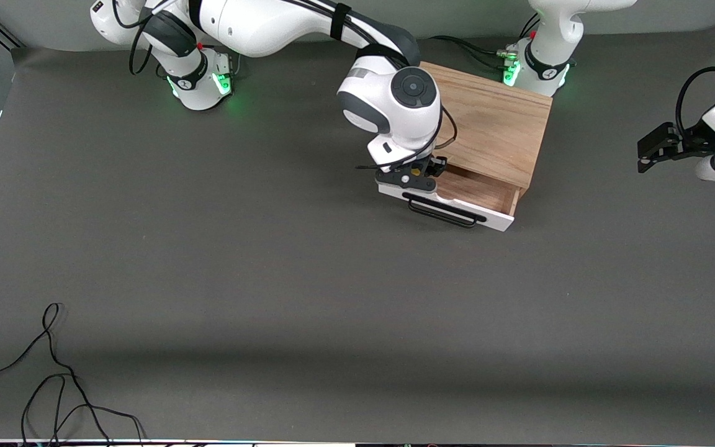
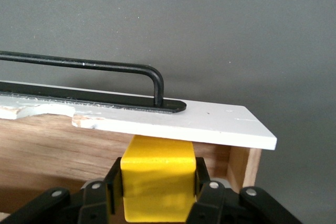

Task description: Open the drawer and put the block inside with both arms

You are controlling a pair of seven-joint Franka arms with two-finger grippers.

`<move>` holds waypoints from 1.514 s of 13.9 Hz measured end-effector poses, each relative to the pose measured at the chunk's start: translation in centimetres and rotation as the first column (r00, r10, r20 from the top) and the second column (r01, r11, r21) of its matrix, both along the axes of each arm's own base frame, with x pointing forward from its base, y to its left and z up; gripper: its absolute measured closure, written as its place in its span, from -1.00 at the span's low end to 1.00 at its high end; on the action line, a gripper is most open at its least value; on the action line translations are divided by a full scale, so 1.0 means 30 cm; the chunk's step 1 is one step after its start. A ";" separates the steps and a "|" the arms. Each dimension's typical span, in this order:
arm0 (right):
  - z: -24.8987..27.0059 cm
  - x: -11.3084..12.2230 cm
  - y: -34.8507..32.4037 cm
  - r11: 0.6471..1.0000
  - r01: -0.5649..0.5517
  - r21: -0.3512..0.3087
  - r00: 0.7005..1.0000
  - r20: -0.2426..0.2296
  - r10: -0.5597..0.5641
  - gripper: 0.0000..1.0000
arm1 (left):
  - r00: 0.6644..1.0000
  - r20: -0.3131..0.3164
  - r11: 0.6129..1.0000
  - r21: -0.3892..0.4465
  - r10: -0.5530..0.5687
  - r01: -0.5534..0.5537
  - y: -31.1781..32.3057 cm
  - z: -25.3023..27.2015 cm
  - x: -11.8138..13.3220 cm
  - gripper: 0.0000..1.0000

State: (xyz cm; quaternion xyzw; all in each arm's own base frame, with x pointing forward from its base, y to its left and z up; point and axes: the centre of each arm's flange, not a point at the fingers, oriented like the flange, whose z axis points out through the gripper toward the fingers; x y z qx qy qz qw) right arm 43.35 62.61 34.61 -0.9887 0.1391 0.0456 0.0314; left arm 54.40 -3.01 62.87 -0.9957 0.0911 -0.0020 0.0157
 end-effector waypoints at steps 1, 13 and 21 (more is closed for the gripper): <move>0.001 0.003 -0.001 1.000 0.004 -0.002 1.000 0.005 -0.004 -0.33 | 1.000 0.000 1.000 0.000 0.002 -0.002 0.003 0.000 0.000 -0.99; 0.641 0.441 -0.616 0.994 0.094 0.056 0.979 0.175 -0.103 -1.00 | 1.000 -0.010 1.000 0.000 0.014 -0.014 0.025 -0.019 0.007 -0.99; 0.835 0.675 -1.879 0.999 -0.042 -0.015 0.978 0.203 0.044 -1.00 | 0.999 -0.045 1.000 -0.001 0.009 -0.009 0.016 -0.076 0.023 -0.99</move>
